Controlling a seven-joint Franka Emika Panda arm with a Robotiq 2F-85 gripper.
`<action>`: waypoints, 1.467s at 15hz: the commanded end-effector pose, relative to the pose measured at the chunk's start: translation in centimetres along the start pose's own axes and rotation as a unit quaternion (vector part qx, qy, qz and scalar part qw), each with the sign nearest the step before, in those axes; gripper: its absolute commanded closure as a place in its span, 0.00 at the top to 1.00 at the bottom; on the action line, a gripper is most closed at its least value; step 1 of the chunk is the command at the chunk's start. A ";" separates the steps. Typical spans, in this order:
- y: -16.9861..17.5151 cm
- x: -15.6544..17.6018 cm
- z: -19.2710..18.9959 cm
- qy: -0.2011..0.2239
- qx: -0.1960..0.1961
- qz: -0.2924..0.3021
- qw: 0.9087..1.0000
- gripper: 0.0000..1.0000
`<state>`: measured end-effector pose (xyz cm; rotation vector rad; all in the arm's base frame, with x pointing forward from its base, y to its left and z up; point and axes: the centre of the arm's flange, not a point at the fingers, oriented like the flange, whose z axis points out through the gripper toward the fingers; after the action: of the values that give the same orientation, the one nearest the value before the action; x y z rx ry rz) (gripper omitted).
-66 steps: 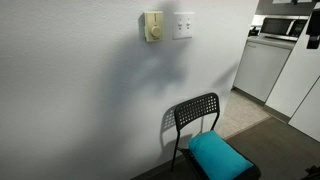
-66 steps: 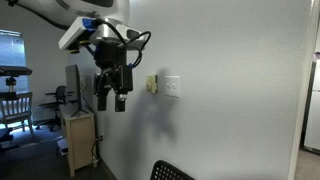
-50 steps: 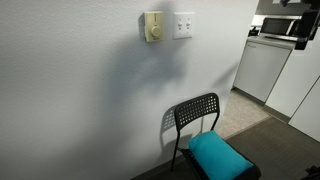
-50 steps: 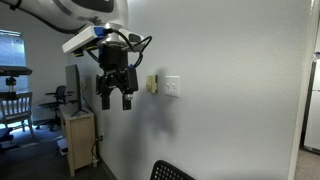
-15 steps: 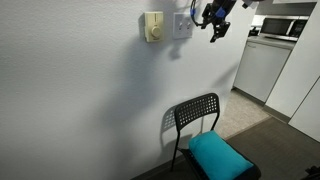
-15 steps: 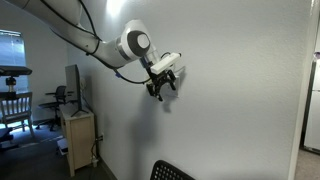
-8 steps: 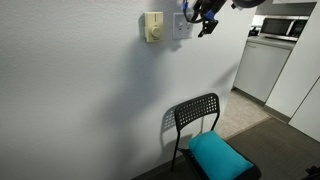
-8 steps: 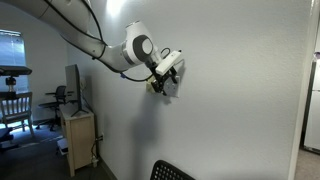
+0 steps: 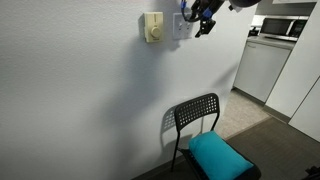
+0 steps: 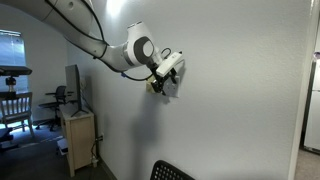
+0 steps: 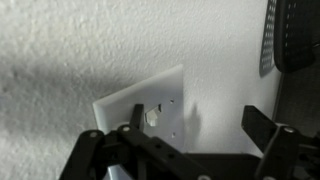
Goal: Turn off the light
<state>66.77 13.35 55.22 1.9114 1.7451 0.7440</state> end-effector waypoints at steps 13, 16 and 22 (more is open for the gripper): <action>0.2 -0.2 4.2 0.021 0.047 -0.003 0.999 1.00; -0.6 -0.1 4.8 0.020 0.057 -0.004 0.998 1.00; -1.5 -0.3 5.7 0.019 0.070 0.002 0.997 1.00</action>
<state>67.49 13.61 53.67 1.9613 1.8094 0.7292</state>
